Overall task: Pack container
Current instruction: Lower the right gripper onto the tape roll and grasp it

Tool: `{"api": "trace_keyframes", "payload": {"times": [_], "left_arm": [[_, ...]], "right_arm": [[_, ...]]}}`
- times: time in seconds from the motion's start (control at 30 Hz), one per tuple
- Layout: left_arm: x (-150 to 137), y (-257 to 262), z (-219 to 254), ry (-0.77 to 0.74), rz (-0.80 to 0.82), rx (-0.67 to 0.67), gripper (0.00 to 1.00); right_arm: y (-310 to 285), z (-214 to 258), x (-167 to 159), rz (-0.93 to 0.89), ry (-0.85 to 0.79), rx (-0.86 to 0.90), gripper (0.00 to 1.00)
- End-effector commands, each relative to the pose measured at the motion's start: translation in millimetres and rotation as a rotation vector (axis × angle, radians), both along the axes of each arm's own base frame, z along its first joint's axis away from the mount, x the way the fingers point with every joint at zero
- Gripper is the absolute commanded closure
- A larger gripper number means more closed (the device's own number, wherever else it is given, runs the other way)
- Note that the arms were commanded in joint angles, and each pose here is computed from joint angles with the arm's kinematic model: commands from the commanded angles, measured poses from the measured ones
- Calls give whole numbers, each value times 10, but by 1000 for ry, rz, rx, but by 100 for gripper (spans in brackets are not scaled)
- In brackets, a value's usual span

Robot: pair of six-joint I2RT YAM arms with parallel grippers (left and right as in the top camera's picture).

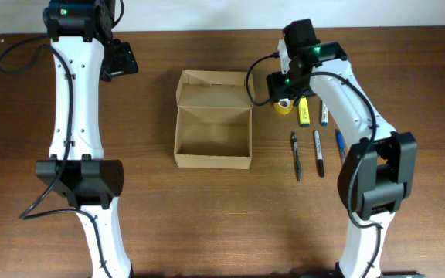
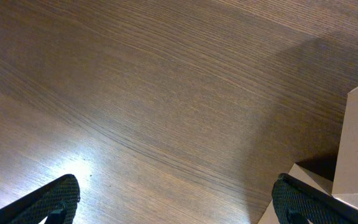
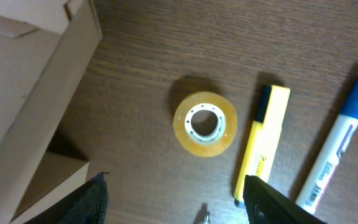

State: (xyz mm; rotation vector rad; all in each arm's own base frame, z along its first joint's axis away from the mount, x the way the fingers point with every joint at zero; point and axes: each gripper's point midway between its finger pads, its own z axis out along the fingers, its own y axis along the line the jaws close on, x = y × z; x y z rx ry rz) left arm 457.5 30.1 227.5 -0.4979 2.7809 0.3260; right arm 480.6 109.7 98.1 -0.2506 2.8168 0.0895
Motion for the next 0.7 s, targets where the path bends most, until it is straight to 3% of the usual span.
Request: {"api": "trace_keyframes", "payload": {"times": [0.0,0.67], "left_arm": [[9,11,37,-9,-11,-3,0],[9,11,37,-9,-11,-3,0]], "right_arm": [[-10,-53,97,20,-17,-19,30],[83,-603,112,36,71,12,35]]}}
